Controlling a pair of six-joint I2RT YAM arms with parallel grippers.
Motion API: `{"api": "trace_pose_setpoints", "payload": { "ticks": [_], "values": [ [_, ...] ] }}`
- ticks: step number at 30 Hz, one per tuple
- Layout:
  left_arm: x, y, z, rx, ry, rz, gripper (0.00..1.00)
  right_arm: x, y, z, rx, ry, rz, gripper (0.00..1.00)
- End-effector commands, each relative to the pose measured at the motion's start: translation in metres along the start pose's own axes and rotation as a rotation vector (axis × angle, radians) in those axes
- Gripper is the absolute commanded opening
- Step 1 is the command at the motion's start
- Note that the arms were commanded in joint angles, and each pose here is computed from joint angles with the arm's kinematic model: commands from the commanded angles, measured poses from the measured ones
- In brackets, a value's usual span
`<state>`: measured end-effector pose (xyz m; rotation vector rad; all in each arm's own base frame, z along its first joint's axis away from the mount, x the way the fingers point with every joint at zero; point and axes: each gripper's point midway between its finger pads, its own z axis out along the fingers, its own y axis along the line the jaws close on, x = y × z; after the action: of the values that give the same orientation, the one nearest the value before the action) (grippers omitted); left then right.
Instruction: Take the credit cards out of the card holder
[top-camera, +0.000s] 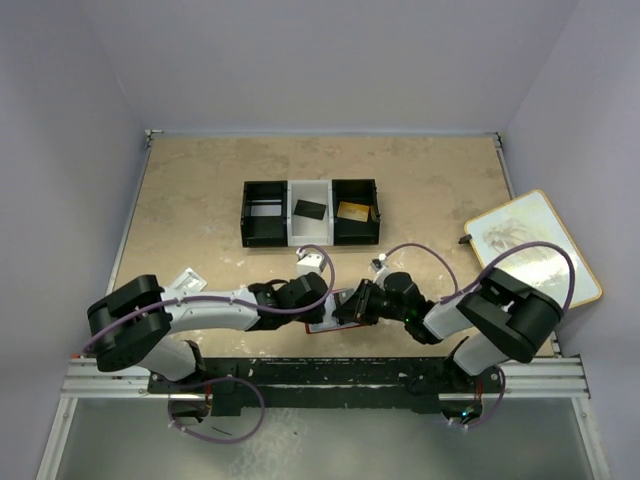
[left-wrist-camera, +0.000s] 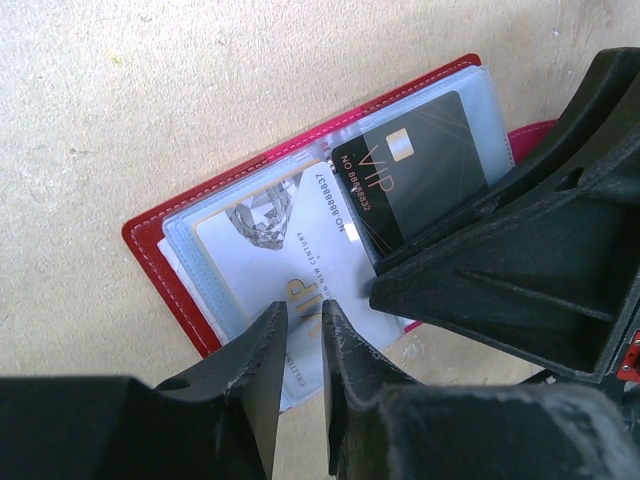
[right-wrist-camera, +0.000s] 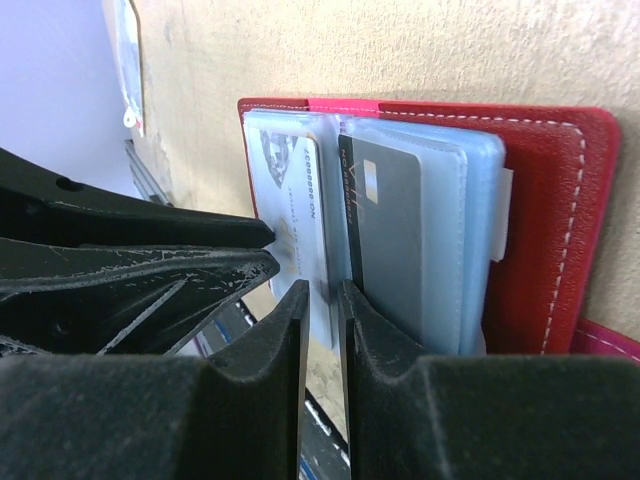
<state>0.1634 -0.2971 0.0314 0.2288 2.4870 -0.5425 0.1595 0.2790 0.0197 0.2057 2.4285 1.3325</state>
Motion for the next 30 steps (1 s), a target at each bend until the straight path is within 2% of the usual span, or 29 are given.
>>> {"api": "trace_pose_setpoints", "payload": {
  "ticks": [1,6,12,25,30],
  "values": [
    [0.020,0.031,0.002,-0.138,0.051,0.035,0.18,-0.001,0.016,-0.002,-0.103,-0.011,0.031,0.19],
    [0.020,0.030,0.000,-0.135,0.045,0.039,0.17,0.002,0.014,0.003,-0.111,0.013,0.035,0.14],
    [0.015,0.029,-0.001,-0.136,0.028,0.037,0.17,0.003,0.014,0.003,-0.120,0.018,0.036,0.00],
    [0.013,0.039,-0.005,-0.174,0.010,0.043,0.16,-0.002,0.004,-0.008,-0.084,-0.035,0.065,0.00],
    [0.005,0.028,-0.010,-0.129,-0.011,0.038,0.18,-0.006,0.008,-0.003,-0.073,-0.021,0.036,0.11]
  ]
}}
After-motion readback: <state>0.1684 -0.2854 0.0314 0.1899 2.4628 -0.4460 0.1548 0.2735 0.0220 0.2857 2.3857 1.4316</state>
